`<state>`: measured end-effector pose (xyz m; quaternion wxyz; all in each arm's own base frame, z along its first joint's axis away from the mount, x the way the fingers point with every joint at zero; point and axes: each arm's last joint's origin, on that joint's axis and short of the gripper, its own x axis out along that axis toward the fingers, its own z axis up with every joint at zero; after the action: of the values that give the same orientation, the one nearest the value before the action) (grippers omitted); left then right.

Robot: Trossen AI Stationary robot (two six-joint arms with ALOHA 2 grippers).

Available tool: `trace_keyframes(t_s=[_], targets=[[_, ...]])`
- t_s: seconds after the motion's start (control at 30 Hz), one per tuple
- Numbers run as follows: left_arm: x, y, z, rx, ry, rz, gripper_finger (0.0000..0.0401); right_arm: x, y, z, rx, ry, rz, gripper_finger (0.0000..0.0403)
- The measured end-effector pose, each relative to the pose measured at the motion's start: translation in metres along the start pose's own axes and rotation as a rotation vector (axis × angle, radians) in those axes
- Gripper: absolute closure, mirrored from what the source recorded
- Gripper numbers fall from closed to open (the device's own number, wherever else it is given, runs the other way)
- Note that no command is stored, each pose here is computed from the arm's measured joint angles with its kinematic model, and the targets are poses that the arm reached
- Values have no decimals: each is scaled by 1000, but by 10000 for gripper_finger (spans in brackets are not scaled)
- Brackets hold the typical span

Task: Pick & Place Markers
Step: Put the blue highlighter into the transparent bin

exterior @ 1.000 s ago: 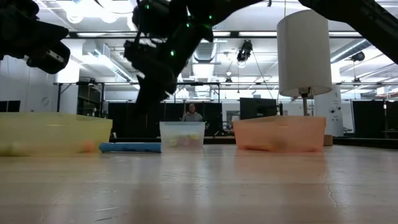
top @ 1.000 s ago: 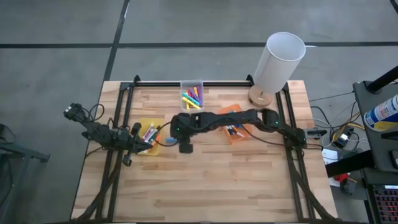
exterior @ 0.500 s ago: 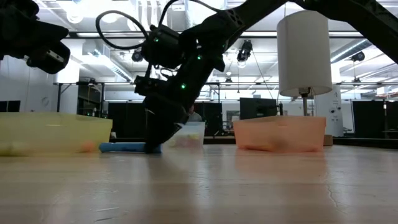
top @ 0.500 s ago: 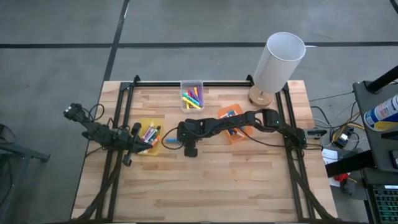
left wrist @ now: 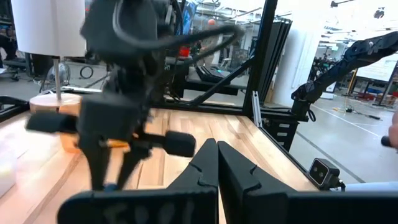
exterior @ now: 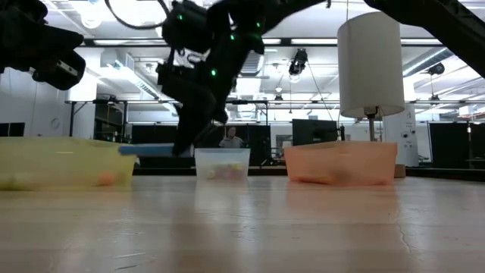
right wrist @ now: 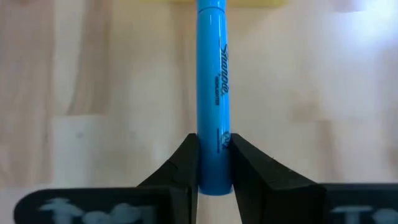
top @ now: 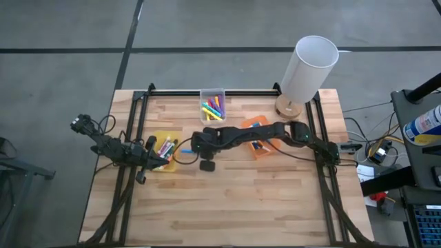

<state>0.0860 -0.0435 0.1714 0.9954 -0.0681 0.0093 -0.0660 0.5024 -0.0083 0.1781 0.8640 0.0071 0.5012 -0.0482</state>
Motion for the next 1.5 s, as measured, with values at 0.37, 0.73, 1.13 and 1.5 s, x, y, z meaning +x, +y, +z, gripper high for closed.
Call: trace_keyframes(t_s=[0.37,0.73,1.13,1.5], targets=[[0,0,0,0,0,0,401,-58,-27,33,130,-34,-341,343],[0,0,0,0,0,0,401,-59,-107,26,599,-70,-442,339],[0,0,0,0,0,0,401,-26,-165,-6,813,-19,-376,336],[0,0,0,0,0,0,401,-5,-182,-31,890,45,-277,321]])
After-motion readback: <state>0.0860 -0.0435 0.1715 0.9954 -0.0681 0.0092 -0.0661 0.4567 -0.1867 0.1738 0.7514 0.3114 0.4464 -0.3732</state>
